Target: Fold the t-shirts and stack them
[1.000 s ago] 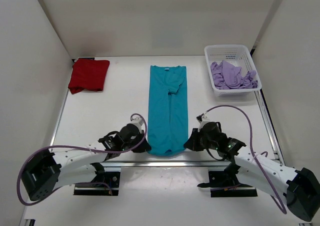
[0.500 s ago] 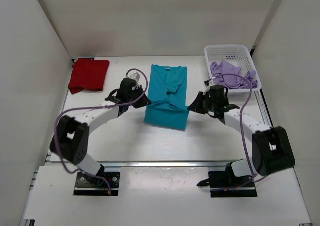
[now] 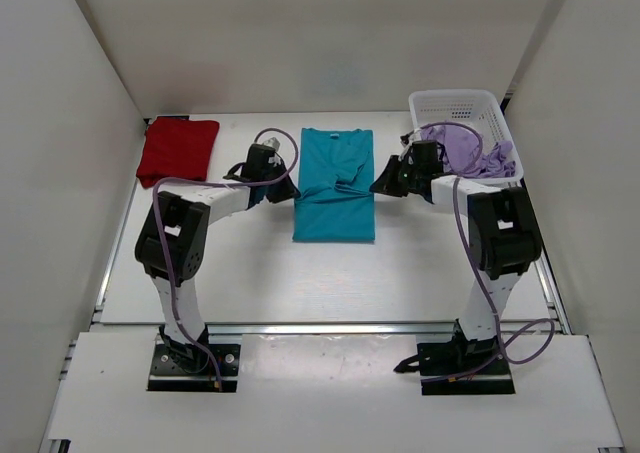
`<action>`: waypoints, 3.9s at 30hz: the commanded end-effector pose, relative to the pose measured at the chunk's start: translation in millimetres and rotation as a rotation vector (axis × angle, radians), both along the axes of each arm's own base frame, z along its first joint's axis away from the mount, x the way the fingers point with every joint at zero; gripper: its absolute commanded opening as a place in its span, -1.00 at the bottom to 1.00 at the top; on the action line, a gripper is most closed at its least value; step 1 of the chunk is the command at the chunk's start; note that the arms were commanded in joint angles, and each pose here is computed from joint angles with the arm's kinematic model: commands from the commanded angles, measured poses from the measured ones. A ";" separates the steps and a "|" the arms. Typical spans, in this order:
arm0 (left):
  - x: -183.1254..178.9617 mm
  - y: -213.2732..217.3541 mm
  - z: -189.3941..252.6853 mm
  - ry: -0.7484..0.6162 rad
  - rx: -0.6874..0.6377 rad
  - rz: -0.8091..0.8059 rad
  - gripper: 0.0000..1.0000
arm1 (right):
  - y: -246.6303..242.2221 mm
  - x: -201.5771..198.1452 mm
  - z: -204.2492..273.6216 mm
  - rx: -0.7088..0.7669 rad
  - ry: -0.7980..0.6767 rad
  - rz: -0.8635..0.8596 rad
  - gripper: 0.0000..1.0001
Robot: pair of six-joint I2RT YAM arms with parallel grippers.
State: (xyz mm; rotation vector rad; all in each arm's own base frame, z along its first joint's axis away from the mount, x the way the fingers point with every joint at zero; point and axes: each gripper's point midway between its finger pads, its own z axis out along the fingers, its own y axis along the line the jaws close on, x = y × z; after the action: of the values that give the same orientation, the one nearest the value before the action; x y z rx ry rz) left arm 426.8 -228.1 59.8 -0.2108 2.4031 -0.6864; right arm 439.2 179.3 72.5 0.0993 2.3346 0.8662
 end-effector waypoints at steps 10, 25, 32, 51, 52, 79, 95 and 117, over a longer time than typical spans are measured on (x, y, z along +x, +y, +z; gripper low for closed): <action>29.9 10.2 77.6 -0.209 -0.127 0.055 -0.06 | -10.5 32.6 62.0 0.007 -0.187 -0.029 -0.43; -67.8 -41.6 -7.7 -0.096 -0.076 -0.085 -0.43 | 18.4 -86.6 -35.7 -0.122 0.009 0.082 -1.00; -134.0 -25.0 -41.5 -0.015 -0.068 -0.106 -0.43 | -0.2 -146.5 -73.2 -0.173 0.117 0.073 -1.00; -205.0 -37.2 27.5 -0.149 -0.192 -0.171 -0.35 | 60.6 -168.9 21.2 -0.093 -0.135 0.231 -1.00; -204.6 -38.5 23.6 -0.143 -0.181 -0.163 -0.36 | 66.1 -166.3 12.6 -0.091 -0.112 0.246 -1.00; -207.5 -1.9 -50.0 0.006 0.009 -0.172 -0.41 | 118.4 -22.1 13.3 0.015 -0.159 0.247 -1.00; -195.1 -8.3 -4.9 -0.071 -0.037 -0.176 -0.33 | 93.4 -152.5 16.7 0.056 -0.149 0.292 -1.00; -226.2 20.5 -58.5 0.032 0.119 -0.181 0.24 | 18.0 -226.0 -43.9 -0.091 0.012 0.176 -0.28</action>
State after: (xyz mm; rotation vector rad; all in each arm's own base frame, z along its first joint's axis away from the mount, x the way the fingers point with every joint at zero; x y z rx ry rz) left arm 219.6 -218.1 27.9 0.0294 2.4090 -0.6915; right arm 212.5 192.3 27.3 -0.1201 2.4193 0.8233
